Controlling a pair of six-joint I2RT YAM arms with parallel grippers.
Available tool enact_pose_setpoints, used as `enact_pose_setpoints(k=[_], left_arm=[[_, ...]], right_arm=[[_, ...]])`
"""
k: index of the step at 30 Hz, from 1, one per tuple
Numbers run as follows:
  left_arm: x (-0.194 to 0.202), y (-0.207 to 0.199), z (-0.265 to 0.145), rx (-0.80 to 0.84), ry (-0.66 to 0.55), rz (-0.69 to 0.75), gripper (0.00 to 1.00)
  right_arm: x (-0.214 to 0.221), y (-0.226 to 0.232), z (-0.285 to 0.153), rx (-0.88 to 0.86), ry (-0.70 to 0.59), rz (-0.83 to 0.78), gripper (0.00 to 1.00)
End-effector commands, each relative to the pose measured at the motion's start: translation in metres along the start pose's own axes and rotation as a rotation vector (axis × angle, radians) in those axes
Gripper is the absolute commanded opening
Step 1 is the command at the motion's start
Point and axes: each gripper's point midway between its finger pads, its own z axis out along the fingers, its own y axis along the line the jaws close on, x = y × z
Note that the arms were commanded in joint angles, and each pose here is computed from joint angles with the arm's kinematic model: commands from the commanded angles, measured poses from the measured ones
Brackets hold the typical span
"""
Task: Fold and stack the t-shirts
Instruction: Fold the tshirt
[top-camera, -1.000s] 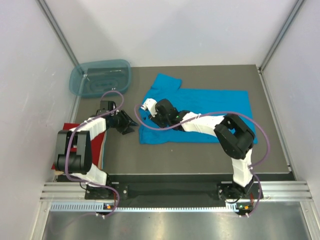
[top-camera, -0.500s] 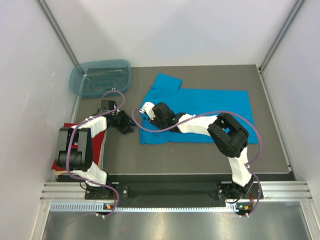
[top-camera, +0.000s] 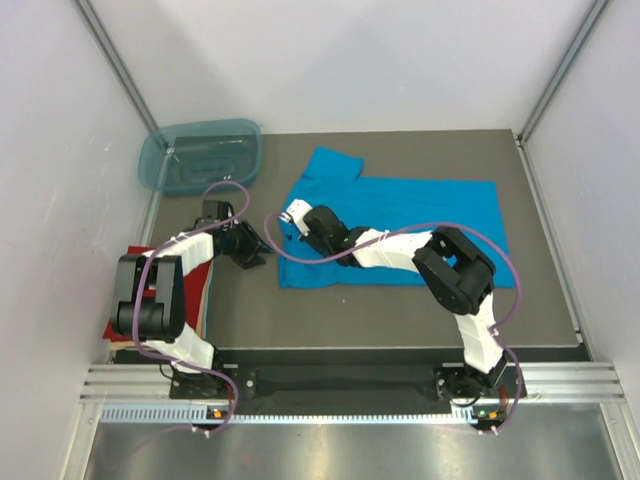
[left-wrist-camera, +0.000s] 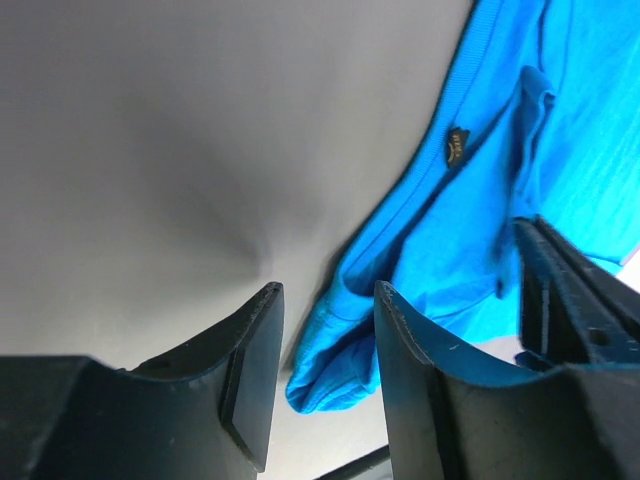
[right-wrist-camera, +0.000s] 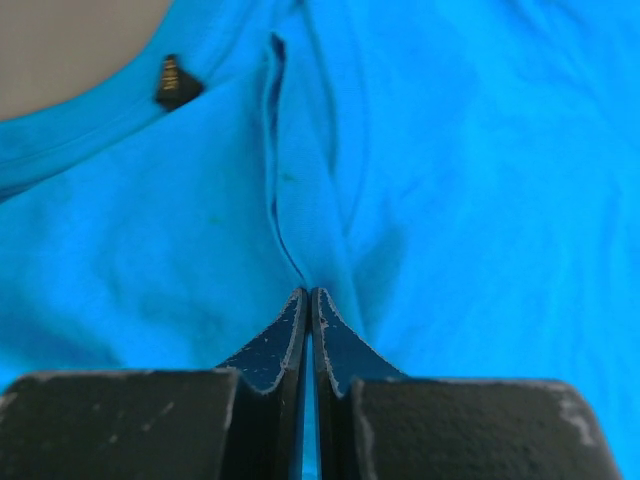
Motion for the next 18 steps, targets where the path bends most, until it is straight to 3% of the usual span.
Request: enact_pose_setpoints(k=[1,18], left_arm=[[-0.010,-0.006,-0.008,0.002,-0.051,0.045,0.46],[-0.008,-0.009,-0.014,-0.035,-0.078,0.103,0.47]], right_arm=[[-0.041,-0.019,-0.014,0.096,-0.106,0.057,0.00],[-0.043,-0.071,-0.008,0.153,-0.102,0.143,0.00]])
